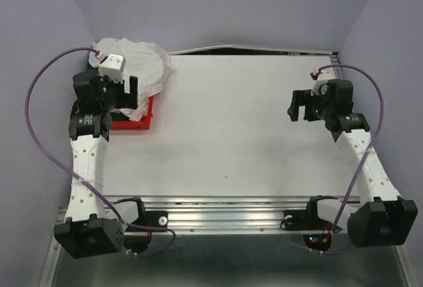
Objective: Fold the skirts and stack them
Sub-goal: Grab the skirt from the pile
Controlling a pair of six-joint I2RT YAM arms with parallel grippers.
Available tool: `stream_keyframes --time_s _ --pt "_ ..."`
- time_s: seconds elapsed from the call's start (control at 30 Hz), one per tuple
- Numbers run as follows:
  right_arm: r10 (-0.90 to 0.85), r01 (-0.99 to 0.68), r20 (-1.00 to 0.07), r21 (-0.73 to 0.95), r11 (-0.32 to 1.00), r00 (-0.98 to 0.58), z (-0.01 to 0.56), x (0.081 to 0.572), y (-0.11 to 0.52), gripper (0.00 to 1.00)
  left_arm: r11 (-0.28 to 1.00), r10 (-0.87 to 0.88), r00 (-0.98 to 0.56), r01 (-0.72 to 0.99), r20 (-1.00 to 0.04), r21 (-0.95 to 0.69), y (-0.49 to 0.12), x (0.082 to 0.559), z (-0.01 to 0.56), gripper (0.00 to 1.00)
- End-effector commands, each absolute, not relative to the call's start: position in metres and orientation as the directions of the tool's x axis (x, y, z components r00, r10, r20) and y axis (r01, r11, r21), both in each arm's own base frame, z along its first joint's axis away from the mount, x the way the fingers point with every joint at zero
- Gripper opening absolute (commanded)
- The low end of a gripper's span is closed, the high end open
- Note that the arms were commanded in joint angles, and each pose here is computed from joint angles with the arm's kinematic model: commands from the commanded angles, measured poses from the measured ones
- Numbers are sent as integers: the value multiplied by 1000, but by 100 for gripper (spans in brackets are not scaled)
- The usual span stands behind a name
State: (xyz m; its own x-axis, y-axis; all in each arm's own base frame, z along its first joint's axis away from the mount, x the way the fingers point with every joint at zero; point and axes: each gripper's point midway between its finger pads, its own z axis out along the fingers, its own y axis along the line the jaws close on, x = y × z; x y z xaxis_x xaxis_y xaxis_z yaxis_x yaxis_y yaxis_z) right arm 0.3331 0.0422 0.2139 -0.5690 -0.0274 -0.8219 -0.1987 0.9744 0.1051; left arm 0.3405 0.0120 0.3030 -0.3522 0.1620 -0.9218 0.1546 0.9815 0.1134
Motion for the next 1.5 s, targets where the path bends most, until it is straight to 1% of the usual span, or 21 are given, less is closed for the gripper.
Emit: stream_keyframes --time_s 0.0,0.07,0.1,0.2,0.3,0.37,0.4,0.43,0.47,0.5,0.53,0.6,0.63,0.67,0.73,0.77,1.17,1.3,1.37,1.4,1.47 --pt "-25 -205 -857 95 974 -515 237 341 41 100 967 248 -321 131 -914 217 26 356 324 98" --pt "-31 -211 -852 95 973 -523 233 341 41 100 963 265 -378 144 -887 226 30 367 311 98" --pt "-32 -212 -850 94 973 -525 232 341 41 100 959 282 -372 129 -884 252 34 372 318 99" --pt "-37 -207 -842 89 974 -538 225 342 40 100 940 340 -366 165 -866 299 24 388 321 99" --pt "-40 -203 -834 87 975 -550 220 344 39 100 917 398 -360 127 -844 378 24 409 330 99" --pt "-39 -199 -830 88 976 -557 218 347 38 100 892 446 -401 120 -800 437 13 429 319 99" --pt "-39 -198 -824 90 976 -566 215 349 38 100 887 452 -384 101 -805 450 9 438 334 99" --pt "-36 -198 -821 95 975 -570 214 350 39 100 883 456 -399 88 -796 461 8 445 334 99" --pt "-34 -200 -822 98 975 -568 216 351 40 100 878 466 -441 124 -767 462 -2 459 314 99" --pt "-36 -203 -821 99 974 -570 215 352 40 100 883 457 -445 120 -770 454 -6 467 313 99" --pt "-37 -209 -812 105 972 -582 211 354 41 100 891 437 -437 92 -786 444 -12 500 319 99" --pt "-37 -209 -808 107 972 -588 208 355 42 100 890 438 -470 105 -766 444 -14 513 299 98" --pt "-39 -210 -806 107 972 -590 207 356 42 100 896 424 -455 88 -783 435 -16 523 308 98" --pt "-40 -211 -803 108 972 -595 205 357 42 100 896 427 -491 115 -759 429 -20 535 286 98" --pt "-42 -213 -801 108 971 -597 204 357 42 100 904 409 -489 103 -770 415 -23 547 286 97" --pt "-45 -214 -800 106 971 -599 203 356 42 100 904 411 -511 120 -755 411 -26 554 270 96" --pt "-42 -219 -782 122 968 -622 193 359 44 100 896 414 -557 109 -720 431 -35 596 202 96" --pt "-42 -215 -781 119 969 -623 192 359 43 100 898 411 -558 110 -721 427 -37 604 196 96" --pt "-42 -214 -781 118 970 -623 192 360 43 100 896 411 -558 99 -721 434 -36 607 194 92" --pt "-42 -212 -780 118 970 -625 192 360 43 100 895 411 -556 95 -722 436 -37 610 192 88" --pt "-42 -210 -780 116 971 -625 192 360 42 100 891 411 -551 75 -726 447 -34 613 195 73"
